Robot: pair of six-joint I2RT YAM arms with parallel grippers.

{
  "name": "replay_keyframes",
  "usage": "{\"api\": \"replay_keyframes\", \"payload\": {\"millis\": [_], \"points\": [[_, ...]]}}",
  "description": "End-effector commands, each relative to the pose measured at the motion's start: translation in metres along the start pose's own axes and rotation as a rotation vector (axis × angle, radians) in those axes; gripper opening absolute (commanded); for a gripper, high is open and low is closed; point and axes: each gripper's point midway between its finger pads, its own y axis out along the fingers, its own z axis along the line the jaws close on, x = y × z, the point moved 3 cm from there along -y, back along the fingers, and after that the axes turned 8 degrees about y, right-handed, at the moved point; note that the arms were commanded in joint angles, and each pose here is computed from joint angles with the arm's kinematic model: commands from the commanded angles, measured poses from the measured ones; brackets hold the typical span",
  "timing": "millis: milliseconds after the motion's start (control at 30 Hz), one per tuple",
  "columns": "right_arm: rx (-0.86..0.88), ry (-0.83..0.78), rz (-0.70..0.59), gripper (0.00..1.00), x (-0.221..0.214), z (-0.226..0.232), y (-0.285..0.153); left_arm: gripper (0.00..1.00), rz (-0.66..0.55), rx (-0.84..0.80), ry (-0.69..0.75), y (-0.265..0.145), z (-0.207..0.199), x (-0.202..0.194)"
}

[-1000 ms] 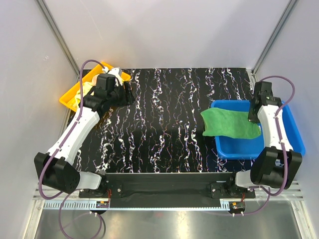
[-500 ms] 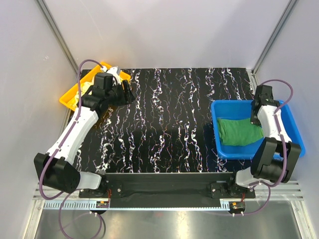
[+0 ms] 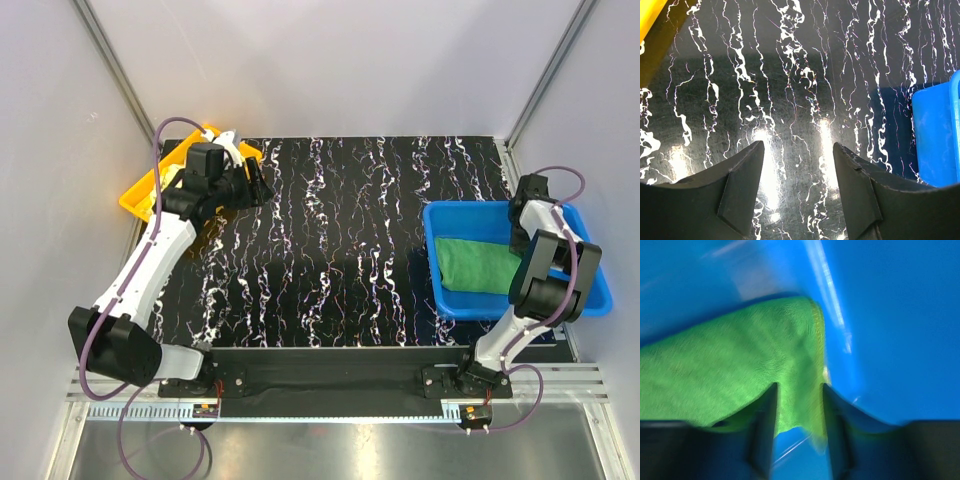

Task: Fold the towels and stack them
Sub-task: Neatly place the folded towel into the bin

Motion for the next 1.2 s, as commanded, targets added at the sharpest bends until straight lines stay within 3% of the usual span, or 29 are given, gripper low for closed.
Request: {"api": "replay_keyframes", "payload": {"millis": [0, 67, 100, 200, 300, 433, 467, 500, 567, 700, 800, 1167], "points": [[-0.108, 0.098, -0.095, 0.50, 0.039, -0.025, -0.013, 0.63, -0.075, -0.042, 0.020, -0.004, -0.009, 0.025], [-0.105, 0.130, -0.093, 0.55, 0.042, -0.026, -0.018, 0.63, -0.075, -0.024, 0.023, -0.004, -0.007, 0.025], [-0.099, 0.137, -0.081, 0.79, 0.043, -0.027, -0.022, 0.63, -0.076, -0.018, 0.025, -0.005, -0.005, 0.025], [-0.042, 0.194, -0.075, 0.81, 0.045, -0.023, -0.035, 0.63, -0.085, -0.010, 0.030, -0.007, -0.005, 0.026], [0.054, 0.236, -0.058, 0.77, 0.040, -0.011, -0.042, 0.64, -0.093, 0.003, 0.030, -0.010, -0.003, 0.026], [0.204, 0.311, 0.000, 0.48, 0.030, 0.017, -0.044, 0.63, -0.096, 0.016, 0.027, -0.009, 0.000, 0.026], [0.244, 0.346, 0.007, 0.36, 0.029, 0.024, -0.045, 0.63, -0.095, 0.014, 0.028, -0.009, -0.001, 0.025], [0.339, 0.363, -0.001, 0.32, 0.027, 0.039, -0.047, 0.63, -0.092, 0.017, 0.025, -0.009, 0.000, 0.024], [0.400, 0.385, 0.016, 0.27, 0.012, 0.054, -0.041, 0.63, -0.096, 0.029, 0.026, -0.011, 0.001, 0.025], [0.214, 0.375, 0.061, 0.17, -0.006, 0.039, -0.008, 0.64, -0.109, 0.042, 0.027, -0.013, 0.004, 0.023], [0.212, 0.410, 0.056, 0.11, -0.002, 0.036, 0.003, 0.64, -0.122, 0.056, 0.027, -0.016, 0.005, 0.026], [0.159, 0.346, -0.009, 0.03, 0.012, 0.034, 0.043, 0.64, -0.124, 0.088, 0.020, -0.014, 0.007, 0.037]]}}
